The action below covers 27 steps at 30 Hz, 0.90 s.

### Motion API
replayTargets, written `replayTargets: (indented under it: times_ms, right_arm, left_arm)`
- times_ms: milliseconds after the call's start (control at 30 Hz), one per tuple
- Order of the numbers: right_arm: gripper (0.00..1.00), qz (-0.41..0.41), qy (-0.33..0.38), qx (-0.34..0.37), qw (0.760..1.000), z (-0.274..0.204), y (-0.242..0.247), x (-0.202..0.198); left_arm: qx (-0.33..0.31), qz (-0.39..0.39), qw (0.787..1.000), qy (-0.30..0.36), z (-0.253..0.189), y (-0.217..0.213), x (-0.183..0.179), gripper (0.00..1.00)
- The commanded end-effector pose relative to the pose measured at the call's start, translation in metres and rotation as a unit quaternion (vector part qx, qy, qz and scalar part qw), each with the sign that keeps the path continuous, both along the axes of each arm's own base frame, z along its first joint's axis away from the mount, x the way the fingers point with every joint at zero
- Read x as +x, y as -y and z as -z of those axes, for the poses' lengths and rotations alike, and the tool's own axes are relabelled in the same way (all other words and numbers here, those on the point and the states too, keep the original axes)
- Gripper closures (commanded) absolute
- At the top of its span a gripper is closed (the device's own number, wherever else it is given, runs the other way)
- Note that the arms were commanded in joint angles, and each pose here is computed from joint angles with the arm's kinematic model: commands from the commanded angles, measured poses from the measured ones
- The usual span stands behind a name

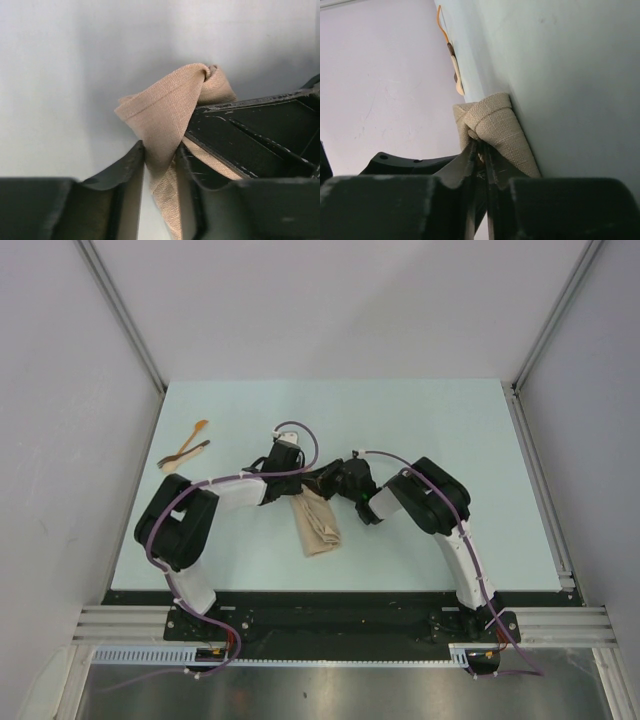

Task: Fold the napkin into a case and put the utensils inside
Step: Grasp the top corner of the smaller rectangle folded napkin from the folded napkin.

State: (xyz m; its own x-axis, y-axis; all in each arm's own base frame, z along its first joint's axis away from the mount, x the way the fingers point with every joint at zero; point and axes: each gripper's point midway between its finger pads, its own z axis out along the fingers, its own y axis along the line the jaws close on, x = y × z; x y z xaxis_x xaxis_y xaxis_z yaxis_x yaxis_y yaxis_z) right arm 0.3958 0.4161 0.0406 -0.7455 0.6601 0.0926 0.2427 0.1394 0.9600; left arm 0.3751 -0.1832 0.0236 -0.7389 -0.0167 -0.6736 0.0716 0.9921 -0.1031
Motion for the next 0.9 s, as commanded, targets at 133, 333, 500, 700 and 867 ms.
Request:
replayTargets:
  times_ms: [133, 333, 500, 700, 867]
  right_arm:
    - [0.69, -0.060, 0.033, -0.095, 0.993, -0.010, 0.013, -0.005]
    - [0.60, -0.107, 0.078, -0.156, 0.979, -0.041, 0.033, -0.004]
    - [0.59, -0.168, 0.109, -0.223, 0.954, -0.033, 0.038, -0.003]
    - [0.92, -0.189, 0.127, -0.205, 0.952, -0.021, 0.026, 0.004]
    - [1.00, -0.195, 0.129, -0.190, 0.954, -0.012, 0.011, 0.003]
  left_arm:
    - [-0.005, -0.026, 1.000, -0.011, 0.013, -0.021, 0.002, 0.79]
    - [-0.016, -0.031, 0.999, -0.010, 0.009, -0.020, 0.003, 0.83]
    - [-0.022, -0.030, 0.999, -0.012, 0.008, -0.019, 0.000, 0.85]
    - [-0.030, -0.030, 0.999, -0.009, 0.003, -0.019, -0.003, 0.86]
    - [-0.035, -0.029, 0.999, -0.004, -0.002, -0.017, -0.001, 0.87]
